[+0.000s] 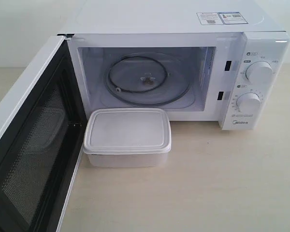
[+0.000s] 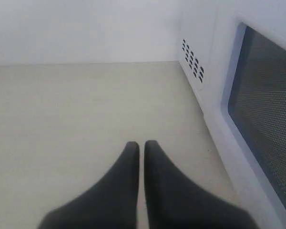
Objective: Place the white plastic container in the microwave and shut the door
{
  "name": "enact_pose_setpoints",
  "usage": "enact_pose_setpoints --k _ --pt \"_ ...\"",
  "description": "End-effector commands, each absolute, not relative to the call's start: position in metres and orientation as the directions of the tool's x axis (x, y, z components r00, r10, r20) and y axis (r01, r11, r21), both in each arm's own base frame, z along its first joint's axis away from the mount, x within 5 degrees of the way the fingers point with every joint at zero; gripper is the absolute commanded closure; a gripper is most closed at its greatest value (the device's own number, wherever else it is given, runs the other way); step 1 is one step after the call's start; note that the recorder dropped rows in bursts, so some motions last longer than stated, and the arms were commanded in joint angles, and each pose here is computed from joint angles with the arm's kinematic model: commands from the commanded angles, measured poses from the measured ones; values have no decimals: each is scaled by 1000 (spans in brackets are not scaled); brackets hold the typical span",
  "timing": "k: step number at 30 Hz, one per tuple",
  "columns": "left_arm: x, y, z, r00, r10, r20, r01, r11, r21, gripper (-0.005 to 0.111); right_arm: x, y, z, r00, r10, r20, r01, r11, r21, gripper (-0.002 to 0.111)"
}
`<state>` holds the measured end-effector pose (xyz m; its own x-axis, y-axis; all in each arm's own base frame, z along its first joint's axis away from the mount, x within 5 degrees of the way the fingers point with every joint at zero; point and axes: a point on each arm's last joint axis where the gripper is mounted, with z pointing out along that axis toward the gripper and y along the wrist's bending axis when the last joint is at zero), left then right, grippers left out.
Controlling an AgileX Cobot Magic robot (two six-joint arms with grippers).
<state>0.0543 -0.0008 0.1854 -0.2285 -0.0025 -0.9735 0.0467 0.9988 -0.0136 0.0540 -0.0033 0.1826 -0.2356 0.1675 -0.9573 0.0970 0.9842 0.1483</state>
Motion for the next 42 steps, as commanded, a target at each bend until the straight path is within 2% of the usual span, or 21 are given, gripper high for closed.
enact_pose_setpoints --k 1,16,18,19,20,21,23,25,29,32,34,36,42 --pt "54 -1 185 -222 0 -975 46 999 -10 102 54 -4 184 -219 162 -962 97 985 143 108" --pt "54 -1 185 -222 0 -975 46 999 -10 102 54 -4 185 -209 149 -966 93 987 132 108" --pt "54 -1 185 -222 0 -975 46 999 -10 102 56 -4 196 -97 121 -988 74 991 114 108" --pt "54 -1 185 -222 0 -975 46 999 -10 102 56 -3 212 80 120 -990 51 991 124 108" --pt "54 -1 185 -222 0 -975 46 999 -10 102 55 -3 220 163 132 -978 38 989 140 108" --pt "54 -1 185 -222 0 -975 46 999 -10 102 50 -3 238 369 149 -918 -4 987 159 108" --pt "54 -1 185 -222 0 -975 46 999 -10 102 38 -2 260 603 135 -786 -46 990 135 108" --pt "54 -1 185 -222 0 -975 46 999 -10 102 26 -1 273 740 128 -660 -71 991 112 108" --pt "54 -1 185 -222 0 -975 46 999 -10 102 4 0 288 901 118 -418 -98 993 68 108" --pt "54 -1 185 -222 0 -975 46 999 -10 102 -8 -4 292 953 96 -288 -71 993 95 108" --pt "54 -1 185 -222 0 -975 46 999 -10 102 -7 -9 295 943 168 -287 -124 978 167 108" --pt "54 -1 185 -222 0 -975 46 999 -10 102 -4 -11 309 906 254 -338 -182 956 230 108" --pt "54 -1 185 -222 0 -975 46 999 -10 102 -8 -5 364 769 279 -575 -160 955 249 108"
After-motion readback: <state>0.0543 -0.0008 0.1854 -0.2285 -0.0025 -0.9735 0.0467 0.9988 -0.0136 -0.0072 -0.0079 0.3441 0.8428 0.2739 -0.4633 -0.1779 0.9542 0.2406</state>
